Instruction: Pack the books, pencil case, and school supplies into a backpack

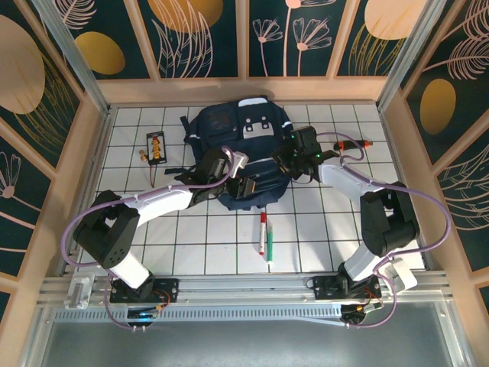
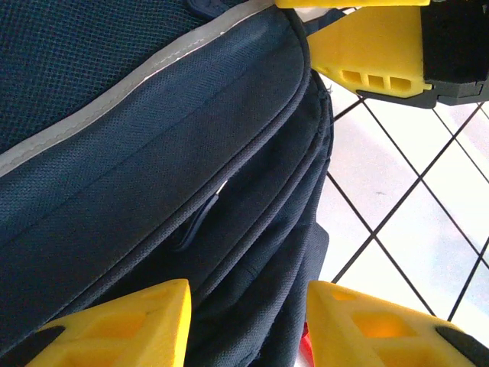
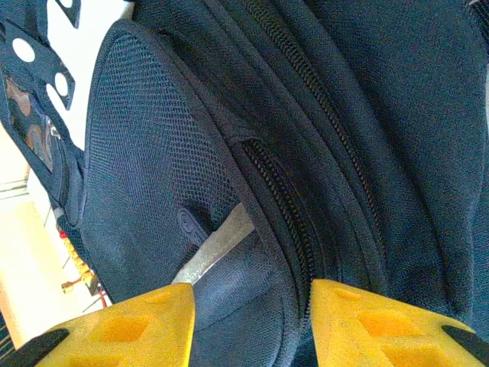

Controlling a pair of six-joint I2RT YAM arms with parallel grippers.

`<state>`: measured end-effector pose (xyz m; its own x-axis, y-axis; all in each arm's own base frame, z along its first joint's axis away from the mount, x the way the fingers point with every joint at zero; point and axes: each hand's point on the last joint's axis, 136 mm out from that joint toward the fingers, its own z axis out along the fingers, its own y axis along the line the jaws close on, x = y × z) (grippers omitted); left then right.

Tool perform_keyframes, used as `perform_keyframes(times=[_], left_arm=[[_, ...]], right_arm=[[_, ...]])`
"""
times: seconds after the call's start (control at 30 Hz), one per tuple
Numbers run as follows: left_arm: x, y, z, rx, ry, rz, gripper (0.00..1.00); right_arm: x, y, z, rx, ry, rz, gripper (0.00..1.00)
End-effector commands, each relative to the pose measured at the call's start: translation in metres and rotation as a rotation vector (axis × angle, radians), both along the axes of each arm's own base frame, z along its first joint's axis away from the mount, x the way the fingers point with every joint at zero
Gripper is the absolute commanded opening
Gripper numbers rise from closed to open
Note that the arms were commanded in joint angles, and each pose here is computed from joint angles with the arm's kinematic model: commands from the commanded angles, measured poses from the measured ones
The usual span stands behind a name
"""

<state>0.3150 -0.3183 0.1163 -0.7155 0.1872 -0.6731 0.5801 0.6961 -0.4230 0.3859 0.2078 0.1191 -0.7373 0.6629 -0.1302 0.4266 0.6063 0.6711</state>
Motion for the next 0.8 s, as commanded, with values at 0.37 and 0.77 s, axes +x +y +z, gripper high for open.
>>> perform_keyframes(times=[0.37, 0.77], left_arm=[[-0.003, -0.002, -0.001, 0.023, -0.049, -0.018, 0.45], [0.002, -0.005, 0.007, 0.019, -0.098, -0.02, 0.47]], right_arm=[[-0.005, 0.014, -0.011, 0.027, 0.033, 0.007, 0.45], [0.008, 0.04, 0.053, 0.256, -0.148, 0.032, 0.21]])
